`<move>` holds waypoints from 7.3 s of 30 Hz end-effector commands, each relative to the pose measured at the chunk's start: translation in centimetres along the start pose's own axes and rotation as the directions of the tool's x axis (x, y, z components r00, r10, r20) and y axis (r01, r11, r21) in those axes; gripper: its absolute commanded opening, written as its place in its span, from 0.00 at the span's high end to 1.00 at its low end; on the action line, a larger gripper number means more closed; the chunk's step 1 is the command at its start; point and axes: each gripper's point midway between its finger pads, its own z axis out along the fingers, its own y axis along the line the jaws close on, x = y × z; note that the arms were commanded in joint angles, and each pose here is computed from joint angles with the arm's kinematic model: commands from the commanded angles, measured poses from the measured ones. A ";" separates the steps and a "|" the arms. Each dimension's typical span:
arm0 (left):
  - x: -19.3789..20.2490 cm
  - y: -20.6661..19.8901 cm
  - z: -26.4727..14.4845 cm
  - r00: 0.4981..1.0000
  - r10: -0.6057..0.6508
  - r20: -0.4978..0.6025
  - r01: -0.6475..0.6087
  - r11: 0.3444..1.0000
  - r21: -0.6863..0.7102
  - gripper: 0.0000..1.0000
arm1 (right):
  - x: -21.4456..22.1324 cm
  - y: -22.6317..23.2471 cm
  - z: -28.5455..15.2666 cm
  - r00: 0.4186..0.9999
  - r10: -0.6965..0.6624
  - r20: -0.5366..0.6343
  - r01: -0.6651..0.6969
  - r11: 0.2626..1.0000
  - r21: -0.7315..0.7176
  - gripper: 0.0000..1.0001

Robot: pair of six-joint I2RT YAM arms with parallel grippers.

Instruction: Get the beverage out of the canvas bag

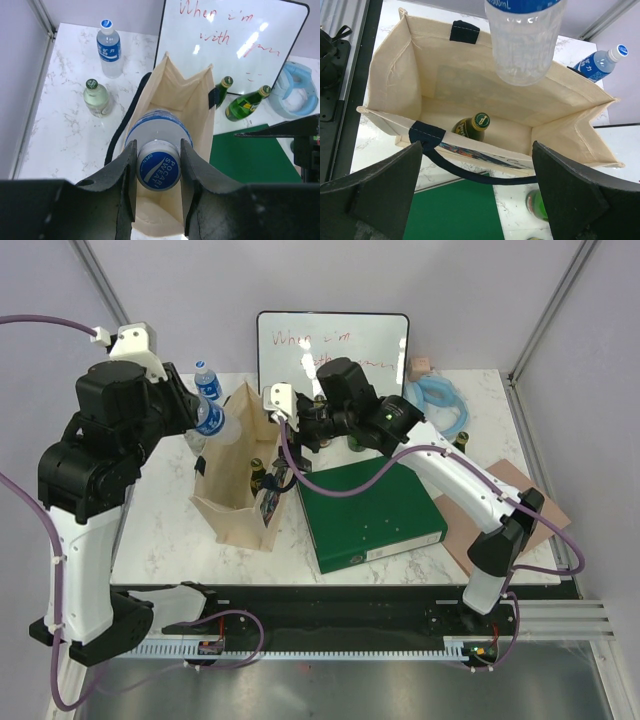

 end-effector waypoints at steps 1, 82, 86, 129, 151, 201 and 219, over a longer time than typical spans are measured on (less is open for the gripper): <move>-7.7 0.3 -1.8 0.952 -0.061 0.298 0.068 0.998 -0.012 0.98 | -2.1 0.3 -2.1 0.998 0.002 0.060 -0.003 1.000 0.012 0.02; 7.9 17.3 13.7 0.980 -0.199 0.018 0.193 0.914 -0.358 0.15 | -1.2 0.5 4.8 0.929 0.371 0.003 -0.370 0.927 -0.057 0.02; 9.4 14.4 12.0 0.962 -0.273 -0.016 0.260 0.933 -0.248 0.12 | 0.5 0.4 6.3 0.914 0.401 -0.053 -0.403 0.915 -0.013 0.02; 18.7 8.0 5.4 0.889 -0.418 -0.187 0.418 0.908 -0.043 0.12 | 9.7 -0.5 13.2 0.895 0.356 -0.270 -0.312 0.930 0.193 0.63; 18.4 7.4 5.2 0.893 -0.402 -0.201 0.409 0.912 -0.007 0.12 | 5.3 -2.0 12.1 0.945 0.281 -0.168 -0.255 0.953 0.161 1.00; 18.4 7.7 5.0 0.926 -0.311 -0.214 0.320 0.948 0.008 0.12 | -11.6 -12.4 -18.1 0.922 0.077 0.379 -0.256 0.857 0.448 1.00; 13.2 7.7 6.0 0.970 -0.206 -0.126 0.214 0.975 0.055 0.12 | 11.7 -18.6 -24.2 0.913 0.367 0.178 -0.382 0.618 0.687 1.00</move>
